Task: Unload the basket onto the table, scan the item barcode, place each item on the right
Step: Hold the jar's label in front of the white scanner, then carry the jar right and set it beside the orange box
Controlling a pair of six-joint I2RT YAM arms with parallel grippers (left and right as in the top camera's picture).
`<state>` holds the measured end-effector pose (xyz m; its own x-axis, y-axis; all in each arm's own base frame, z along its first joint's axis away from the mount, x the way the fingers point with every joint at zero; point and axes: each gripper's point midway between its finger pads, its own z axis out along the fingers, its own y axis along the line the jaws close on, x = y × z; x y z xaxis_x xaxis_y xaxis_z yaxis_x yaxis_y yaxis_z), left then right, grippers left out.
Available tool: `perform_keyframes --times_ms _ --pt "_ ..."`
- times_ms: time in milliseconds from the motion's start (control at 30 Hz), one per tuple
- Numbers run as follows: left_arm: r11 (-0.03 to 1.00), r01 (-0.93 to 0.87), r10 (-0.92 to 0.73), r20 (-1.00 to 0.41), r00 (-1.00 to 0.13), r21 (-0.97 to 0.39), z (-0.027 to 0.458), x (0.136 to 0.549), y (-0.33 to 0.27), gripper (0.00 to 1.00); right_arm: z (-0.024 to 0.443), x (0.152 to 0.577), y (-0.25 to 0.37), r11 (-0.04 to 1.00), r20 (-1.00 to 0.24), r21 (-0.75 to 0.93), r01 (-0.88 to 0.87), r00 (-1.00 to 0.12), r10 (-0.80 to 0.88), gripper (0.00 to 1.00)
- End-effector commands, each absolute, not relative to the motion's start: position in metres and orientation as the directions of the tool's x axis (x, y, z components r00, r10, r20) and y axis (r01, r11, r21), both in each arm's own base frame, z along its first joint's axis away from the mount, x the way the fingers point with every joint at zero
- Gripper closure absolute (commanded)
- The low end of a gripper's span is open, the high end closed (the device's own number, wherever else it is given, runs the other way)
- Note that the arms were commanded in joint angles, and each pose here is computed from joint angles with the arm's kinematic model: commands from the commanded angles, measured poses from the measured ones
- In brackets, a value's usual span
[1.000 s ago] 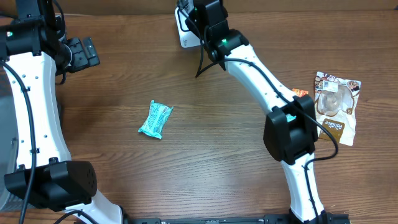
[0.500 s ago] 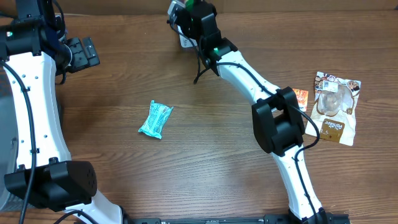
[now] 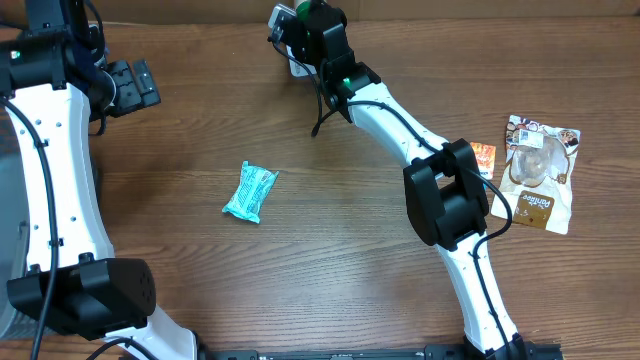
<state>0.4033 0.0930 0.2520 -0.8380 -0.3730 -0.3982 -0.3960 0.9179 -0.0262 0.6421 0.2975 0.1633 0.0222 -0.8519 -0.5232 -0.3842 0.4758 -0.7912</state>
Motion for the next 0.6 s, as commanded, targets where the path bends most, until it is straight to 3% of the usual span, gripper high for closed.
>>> perform_keyframes --times_ms 0,200,333,567 --pt "0.926 -0.378 -0.349 -0.434 -0.831 -0.020 0.266 0.401 0.093 0.00 0.209 0.637 0.301 0.600 -0.648 -0.717 -0.355 0.024 -0.761 0.53" --pt "0.926 -0.378 -0.349 -0.434 -0.831 -0.020 0.266 0.401 0.093 0.00 0.273 0.618 0.289 0.756 -0.799 -0.556 -0.346 -0.028 -0.600 0.53" --pt "0.926 -0.378 -0.349 -0.434 -0.831 -0.020 0.266 0.401 0.093 0.00 0.313 0.585 0.285 0.804 -0.866 -0.416 -0.424 -0.087 -0.493 0.53" --pt "0.926 -0.378 -0.349 -0.434 -0.831 -0.020 0.266 0.401 0.093 0.00 0.383 0.516 0.237 0.905 -0.921 -0.162 -0.394 -0.268 -0.282 0.52"
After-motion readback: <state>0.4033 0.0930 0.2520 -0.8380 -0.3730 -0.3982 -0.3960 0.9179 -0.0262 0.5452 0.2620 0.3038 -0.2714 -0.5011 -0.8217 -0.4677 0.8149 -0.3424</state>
